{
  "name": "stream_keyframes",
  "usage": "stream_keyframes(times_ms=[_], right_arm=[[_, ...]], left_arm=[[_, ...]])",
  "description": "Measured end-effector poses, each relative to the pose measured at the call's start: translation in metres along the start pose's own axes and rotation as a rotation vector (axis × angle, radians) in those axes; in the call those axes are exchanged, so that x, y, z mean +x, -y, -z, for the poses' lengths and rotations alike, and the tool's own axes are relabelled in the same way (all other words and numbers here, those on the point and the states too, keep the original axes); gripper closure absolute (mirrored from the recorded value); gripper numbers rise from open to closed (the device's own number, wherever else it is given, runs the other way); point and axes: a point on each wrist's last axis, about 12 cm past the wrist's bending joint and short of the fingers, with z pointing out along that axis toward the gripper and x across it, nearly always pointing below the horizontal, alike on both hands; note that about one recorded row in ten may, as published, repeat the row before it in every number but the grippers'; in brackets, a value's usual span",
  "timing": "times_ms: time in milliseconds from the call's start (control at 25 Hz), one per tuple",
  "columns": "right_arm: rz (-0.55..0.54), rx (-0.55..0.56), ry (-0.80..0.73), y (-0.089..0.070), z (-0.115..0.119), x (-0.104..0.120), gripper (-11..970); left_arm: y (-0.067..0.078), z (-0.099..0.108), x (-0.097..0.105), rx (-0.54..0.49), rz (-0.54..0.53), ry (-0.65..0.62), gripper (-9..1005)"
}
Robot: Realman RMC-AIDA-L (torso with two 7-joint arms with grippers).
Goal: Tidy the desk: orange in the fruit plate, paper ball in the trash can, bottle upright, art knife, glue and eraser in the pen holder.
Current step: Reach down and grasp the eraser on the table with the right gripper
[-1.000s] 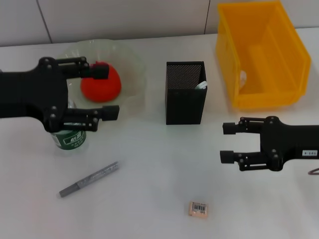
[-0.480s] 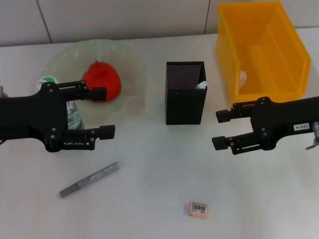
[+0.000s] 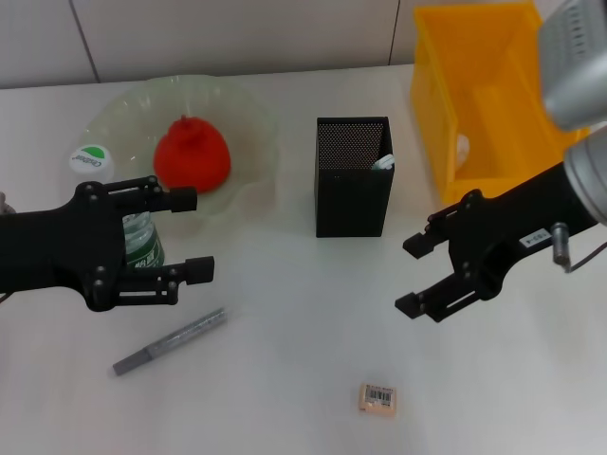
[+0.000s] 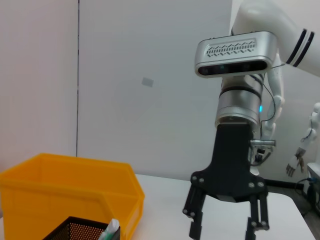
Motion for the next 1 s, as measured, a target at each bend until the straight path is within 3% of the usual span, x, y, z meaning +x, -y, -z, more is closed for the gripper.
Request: stream_keyframes(times_ms=[400,1000], right_arm=[[0.070,0.019,-0.264,-0.022,-0.020,-0.031,197],[0.133,-0.007,-0.383,-0.041,-0.044,-0.040,198]], left_arm=[[0.003,-0.001,0.005,-0.010,0.016,0.006,193],[0.004,-0.005,0.006,-0.010,0.021,0.018,193]])
